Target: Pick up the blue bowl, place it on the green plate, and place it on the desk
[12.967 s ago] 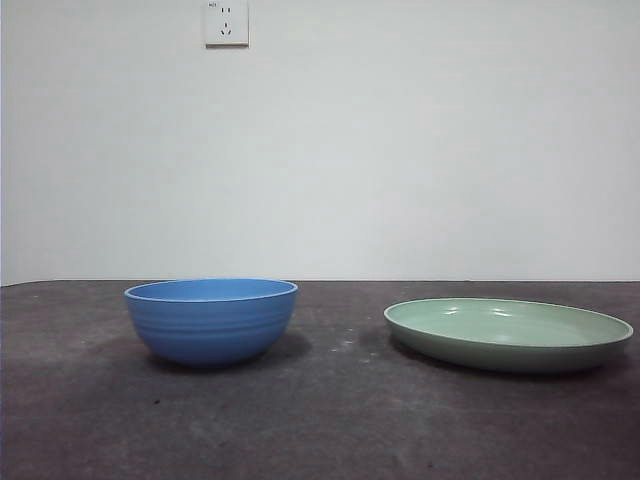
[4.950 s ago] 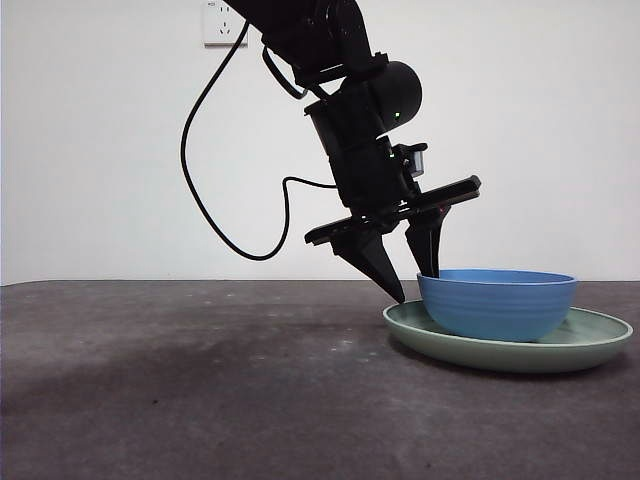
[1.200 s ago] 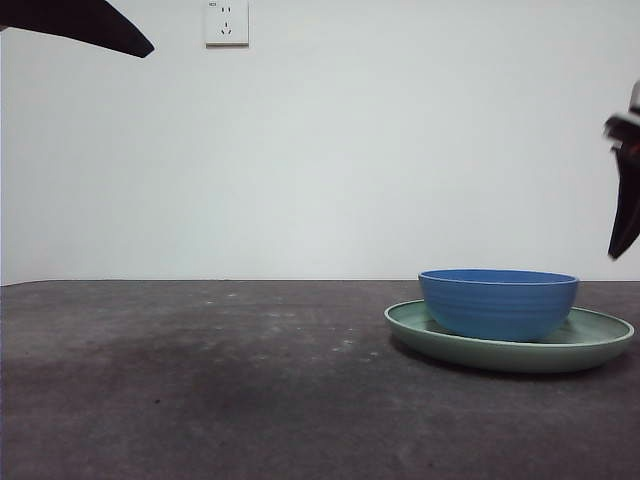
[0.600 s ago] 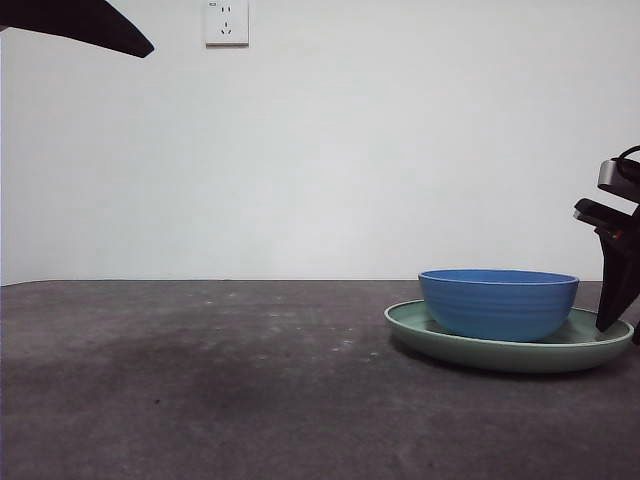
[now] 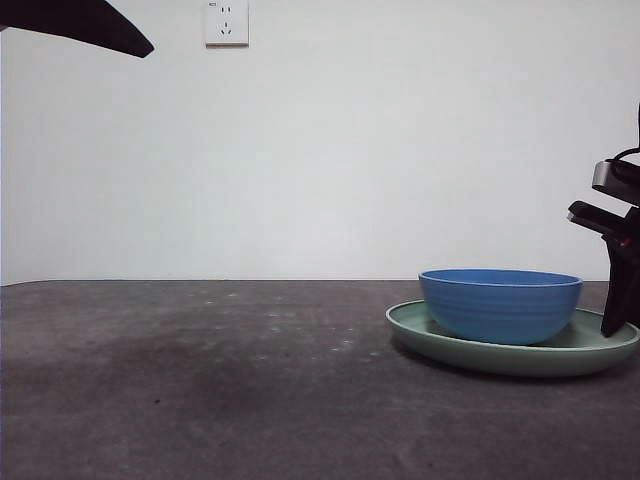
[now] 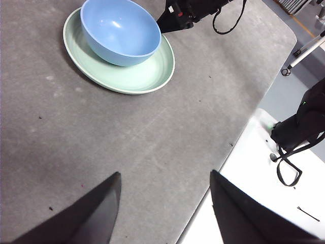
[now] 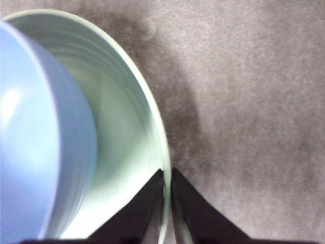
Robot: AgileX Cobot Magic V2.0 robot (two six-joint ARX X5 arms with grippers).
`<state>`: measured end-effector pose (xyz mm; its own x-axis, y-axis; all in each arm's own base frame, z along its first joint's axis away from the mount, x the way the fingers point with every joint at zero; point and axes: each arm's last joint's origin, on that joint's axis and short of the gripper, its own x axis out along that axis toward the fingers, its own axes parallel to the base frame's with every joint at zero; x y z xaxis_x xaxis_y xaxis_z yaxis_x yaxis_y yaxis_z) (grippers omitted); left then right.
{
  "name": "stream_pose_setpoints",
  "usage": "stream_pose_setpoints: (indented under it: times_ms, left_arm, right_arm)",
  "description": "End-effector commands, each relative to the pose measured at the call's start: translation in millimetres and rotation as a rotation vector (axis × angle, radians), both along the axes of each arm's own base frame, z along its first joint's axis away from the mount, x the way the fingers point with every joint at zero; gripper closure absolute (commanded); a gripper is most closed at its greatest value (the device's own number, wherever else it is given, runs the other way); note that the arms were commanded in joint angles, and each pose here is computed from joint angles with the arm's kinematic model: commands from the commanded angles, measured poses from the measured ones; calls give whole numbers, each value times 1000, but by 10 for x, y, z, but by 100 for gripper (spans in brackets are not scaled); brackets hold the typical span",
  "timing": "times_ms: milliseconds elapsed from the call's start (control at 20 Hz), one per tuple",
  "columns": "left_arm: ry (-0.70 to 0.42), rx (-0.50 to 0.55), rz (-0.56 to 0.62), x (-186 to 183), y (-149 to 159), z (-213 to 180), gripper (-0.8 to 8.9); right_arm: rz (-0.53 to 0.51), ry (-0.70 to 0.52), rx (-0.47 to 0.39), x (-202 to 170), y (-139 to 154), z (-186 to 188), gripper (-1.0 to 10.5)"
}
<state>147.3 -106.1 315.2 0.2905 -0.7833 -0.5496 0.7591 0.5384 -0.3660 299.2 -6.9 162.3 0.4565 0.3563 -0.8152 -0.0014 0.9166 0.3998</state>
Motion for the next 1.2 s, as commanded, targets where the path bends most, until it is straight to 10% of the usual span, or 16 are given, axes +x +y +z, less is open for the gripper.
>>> stream_pose_setpoints:
  times_ms: [50,800,1200]
  left_arm:
    - [-17,-4,-17,5,-18,24,533]
    - [-15,-3,-17,3,-17,22,533]
    - [-18,-4,-17,5,-18,24,533]
  right_arm:
    - [-1,7,21,29,-1,-26,933]
    - [17,-133,199,-93,115,471,933]
    - [132,-146,215,-120,724,521,933]
